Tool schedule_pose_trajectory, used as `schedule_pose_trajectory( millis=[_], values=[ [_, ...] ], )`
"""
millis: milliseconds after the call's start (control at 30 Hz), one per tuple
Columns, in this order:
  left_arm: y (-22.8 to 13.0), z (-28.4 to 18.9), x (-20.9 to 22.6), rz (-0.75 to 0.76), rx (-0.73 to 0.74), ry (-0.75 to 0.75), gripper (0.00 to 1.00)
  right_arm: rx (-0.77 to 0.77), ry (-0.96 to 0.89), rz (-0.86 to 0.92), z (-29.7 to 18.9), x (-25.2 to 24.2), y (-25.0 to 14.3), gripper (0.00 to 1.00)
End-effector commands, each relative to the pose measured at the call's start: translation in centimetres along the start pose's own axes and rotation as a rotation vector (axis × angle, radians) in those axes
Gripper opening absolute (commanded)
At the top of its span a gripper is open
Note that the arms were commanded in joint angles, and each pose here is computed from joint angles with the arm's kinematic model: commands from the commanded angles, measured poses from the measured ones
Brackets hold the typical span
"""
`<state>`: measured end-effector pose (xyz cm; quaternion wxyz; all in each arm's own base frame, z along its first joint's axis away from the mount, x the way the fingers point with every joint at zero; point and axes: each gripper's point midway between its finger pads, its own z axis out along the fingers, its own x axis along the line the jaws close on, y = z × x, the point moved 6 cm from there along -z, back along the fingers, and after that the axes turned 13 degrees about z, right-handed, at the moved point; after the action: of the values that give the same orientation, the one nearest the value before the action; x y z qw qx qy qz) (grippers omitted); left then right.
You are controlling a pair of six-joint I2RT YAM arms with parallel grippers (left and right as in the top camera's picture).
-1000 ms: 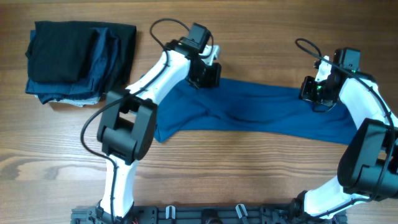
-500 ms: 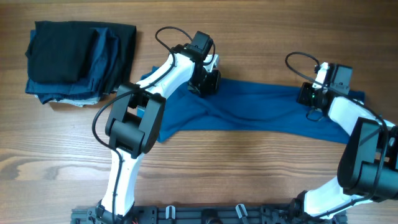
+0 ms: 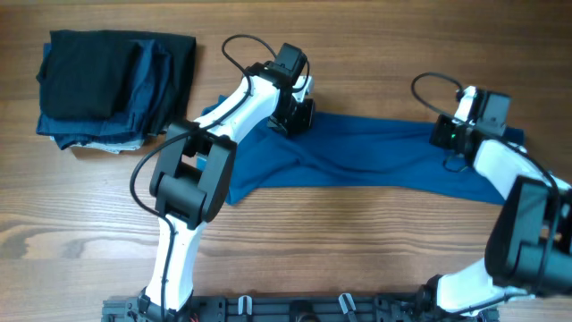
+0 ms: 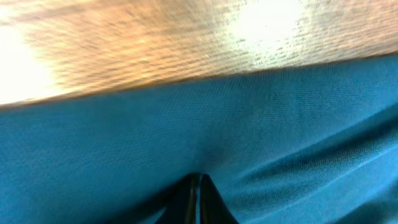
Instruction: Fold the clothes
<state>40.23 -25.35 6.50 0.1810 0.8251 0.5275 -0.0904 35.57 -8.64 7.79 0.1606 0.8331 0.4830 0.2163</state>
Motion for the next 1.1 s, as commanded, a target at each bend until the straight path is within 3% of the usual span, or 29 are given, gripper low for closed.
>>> schedule_pose_trajectory(
  millis=[0, 100, 267, 333, 667, 800, 900, 1067],
  values=[
    [3.2, -8.0, -1.7, 0.061, -0.209, 0.051, 0.12, -0.176, -0.065, 0.05, -7.2, -1.3, 6.1, 0.48],
    [3.5, -11.7, -2.6, 0.076, -0.283, 0.049, 0.33, -0.208, -0.121, 0.14, -10.0, -5.1, 7.4, 0.59],
    [2.4, -14.7, -1.9, 0.029, -0.286, 0.061, 0.88, -0.17, -0.11, 0.205, -9.6, -11.4, 7.2, 0.6],
    [1.9, -14.8, -1.1, 0.002, -0.26, 0.069, 0.96, -0.145, -0.132, 0.234, -8.5, -13.2, 6.8, 0.59],
    [-0.1, -16.0, 4.4, -0.203, -0.186, 0.184, 0.99, 0.11, -0.144, 0.298, 1.2, -16.4, 1.7, 0.6],
    [-0.6, -16.3, 5.3, -0.23, -0.171, 0.191, 0.99, 0.158, -0.109, 0.312, 2.5, -16.2, 0.6, 0.59],
    [-0.6, -16.3, 5.6, -0.235, -0.173, 0.199, 1.0, 0.208, -0.092, 0.314, 3.0, -15.7, -0.3, 0.52],
    [-0.5, -16.4, 5.7, -0.235, -0.175, 0.21, 1.0, 0.271, -0.164, 0.269, 3.3, -14.7, -1.5, 0.48]
  ],
)
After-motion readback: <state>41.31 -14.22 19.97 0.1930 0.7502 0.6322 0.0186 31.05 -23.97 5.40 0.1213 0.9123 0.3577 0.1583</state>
